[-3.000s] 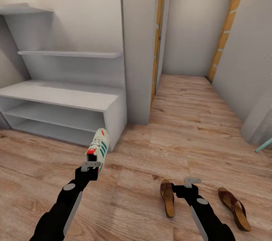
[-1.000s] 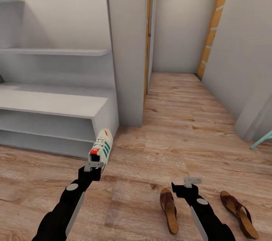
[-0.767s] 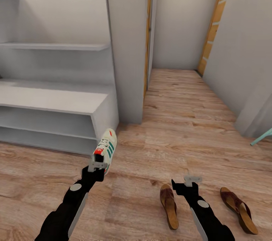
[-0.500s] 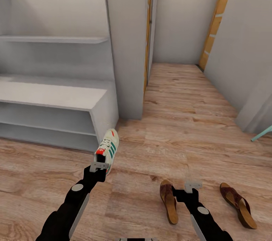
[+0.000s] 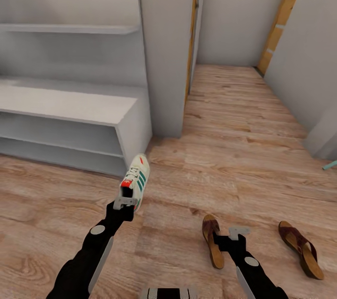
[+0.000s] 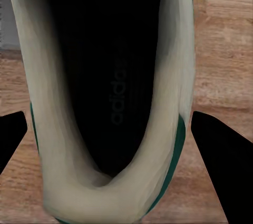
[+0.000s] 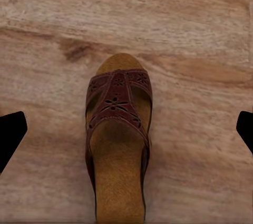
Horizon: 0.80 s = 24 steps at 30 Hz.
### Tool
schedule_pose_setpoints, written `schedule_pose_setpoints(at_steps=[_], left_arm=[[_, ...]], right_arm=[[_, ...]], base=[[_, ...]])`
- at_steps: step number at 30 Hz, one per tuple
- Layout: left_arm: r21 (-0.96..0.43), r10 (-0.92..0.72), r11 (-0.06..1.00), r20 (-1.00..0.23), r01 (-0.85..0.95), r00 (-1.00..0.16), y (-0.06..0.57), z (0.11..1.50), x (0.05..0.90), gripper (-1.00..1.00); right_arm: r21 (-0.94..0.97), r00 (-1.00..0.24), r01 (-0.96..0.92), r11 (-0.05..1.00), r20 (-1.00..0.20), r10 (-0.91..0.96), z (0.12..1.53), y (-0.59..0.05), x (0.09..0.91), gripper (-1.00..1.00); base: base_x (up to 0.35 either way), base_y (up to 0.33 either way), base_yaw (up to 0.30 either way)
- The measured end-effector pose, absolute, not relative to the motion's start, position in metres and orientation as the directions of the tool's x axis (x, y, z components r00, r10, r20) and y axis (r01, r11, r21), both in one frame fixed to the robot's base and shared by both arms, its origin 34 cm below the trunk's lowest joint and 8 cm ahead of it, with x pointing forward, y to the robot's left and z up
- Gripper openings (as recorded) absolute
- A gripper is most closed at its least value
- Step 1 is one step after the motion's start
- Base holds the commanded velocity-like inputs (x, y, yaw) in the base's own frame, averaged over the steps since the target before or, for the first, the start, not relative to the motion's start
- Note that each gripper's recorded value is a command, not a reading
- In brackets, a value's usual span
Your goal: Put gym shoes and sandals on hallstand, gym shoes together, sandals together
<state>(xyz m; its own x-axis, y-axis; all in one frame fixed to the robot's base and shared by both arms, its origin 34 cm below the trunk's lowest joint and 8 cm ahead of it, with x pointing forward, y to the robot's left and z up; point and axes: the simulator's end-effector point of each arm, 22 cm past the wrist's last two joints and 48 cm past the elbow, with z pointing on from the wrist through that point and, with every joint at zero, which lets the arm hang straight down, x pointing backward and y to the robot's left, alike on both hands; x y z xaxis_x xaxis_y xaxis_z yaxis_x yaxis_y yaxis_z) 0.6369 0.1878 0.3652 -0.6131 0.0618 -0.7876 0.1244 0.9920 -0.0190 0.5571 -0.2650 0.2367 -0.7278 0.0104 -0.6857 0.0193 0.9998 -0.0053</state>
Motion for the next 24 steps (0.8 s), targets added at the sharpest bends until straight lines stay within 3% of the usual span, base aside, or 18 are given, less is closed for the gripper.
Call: schedule_pose_setpoints(at_steps=[24], left_arm=[[-0.035,0.062,0.992,-0.706,0.122,-0.705,0.187,0.296,0.615,-1.0]], right_arm=[[-0.007,-0.806,0.018,1.0,-0.592,0.01,0.178,-0.265,0.52,1.0]], base=[[0.0,0.0,0.01]])
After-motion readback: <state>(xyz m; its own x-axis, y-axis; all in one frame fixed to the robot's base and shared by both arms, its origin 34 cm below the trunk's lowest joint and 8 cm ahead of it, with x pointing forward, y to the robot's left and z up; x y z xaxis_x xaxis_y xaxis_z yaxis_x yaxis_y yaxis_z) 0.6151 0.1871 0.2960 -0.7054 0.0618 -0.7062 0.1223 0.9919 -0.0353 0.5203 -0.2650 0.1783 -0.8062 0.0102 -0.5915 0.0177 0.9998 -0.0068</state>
